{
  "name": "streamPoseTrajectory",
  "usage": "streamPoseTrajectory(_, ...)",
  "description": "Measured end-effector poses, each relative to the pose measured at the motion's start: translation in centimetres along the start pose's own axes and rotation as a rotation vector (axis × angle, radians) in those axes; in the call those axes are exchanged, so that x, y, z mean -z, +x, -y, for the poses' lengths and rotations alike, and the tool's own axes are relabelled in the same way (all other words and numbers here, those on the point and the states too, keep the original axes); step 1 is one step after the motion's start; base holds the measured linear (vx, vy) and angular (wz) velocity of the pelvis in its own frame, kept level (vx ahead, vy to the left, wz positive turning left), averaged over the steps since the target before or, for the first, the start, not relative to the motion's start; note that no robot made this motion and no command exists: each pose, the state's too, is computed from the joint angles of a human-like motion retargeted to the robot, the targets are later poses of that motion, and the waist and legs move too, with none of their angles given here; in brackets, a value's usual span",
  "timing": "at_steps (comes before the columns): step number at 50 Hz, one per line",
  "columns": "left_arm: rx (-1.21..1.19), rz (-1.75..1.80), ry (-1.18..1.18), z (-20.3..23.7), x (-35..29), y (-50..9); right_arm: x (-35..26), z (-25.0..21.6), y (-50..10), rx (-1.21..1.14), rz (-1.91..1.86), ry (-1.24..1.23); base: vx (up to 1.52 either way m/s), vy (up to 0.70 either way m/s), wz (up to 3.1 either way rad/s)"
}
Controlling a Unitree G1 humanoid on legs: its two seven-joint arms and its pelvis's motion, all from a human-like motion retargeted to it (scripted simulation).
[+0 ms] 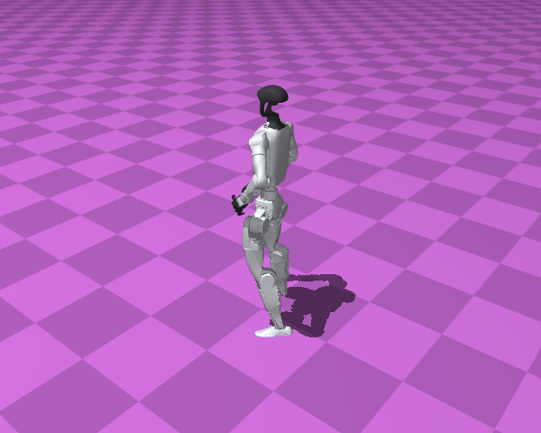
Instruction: Sport exercise
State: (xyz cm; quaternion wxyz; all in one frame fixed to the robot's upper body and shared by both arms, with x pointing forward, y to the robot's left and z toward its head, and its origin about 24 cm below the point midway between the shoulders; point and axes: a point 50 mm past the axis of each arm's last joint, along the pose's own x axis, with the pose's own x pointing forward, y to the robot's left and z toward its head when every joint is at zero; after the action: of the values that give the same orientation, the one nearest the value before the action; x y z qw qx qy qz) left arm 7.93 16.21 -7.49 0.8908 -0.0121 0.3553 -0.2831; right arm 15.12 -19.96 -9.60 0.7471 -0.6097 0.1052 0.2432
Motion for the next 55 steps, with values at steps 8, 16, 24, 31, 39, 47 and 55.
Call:
streamPoseTrajectory(8,0.012,0.018,-0.075,-0.2,-0.7,-0.1,-2.0,2.2,-1.6,0.106,0.174,0.038,-0.04,-0.04,-0.37)
streamPoseTrajectory(16,-0.028,0.031,-0.095,-0.9,-1.1,-0.7,-3.3,4.7,-3.1,0.210,0.296,0.082,-0.04,-0.04,-0.37)
streamPoseTrajectory(24,-0.038,0.017,-0.062,-1.0,-1.1,-1.0,-4.3,6.2,-3.4,0.247,0.377,0.091,-0.04,-0.04,-0.36)
streamPoseTrajectory(31,-0.014,-0.005,-0.023,-0.8,-0.9,-1.0,-5.2,6.8,-3.0,0.241,0.430,0.104,-0.03,-0.04,-0.38)
streamPoseTrajectory(39,0.023,-0.032,-0.006,-0.5,-0.8,-0.9,-6.0,7.6,-2.3,0.233,0.478,0.129,-0.03,-0.04,-0.39)
streamPoseTrajectory(47,0.043,-0.044,-0.006,-0.8,-1.1,-0.7,-6.4,8.1,-2.0,0.215,0.500,0.163,-0.05,-0.05,-0.38)
streamPoseTrajectory(55,0.002,-0.048,0.008,-1.8,-1.4,-0.7,-6.5,7.0,-2.8,0.161,0.490,0.227,-0.08,-0.06,-0.48)
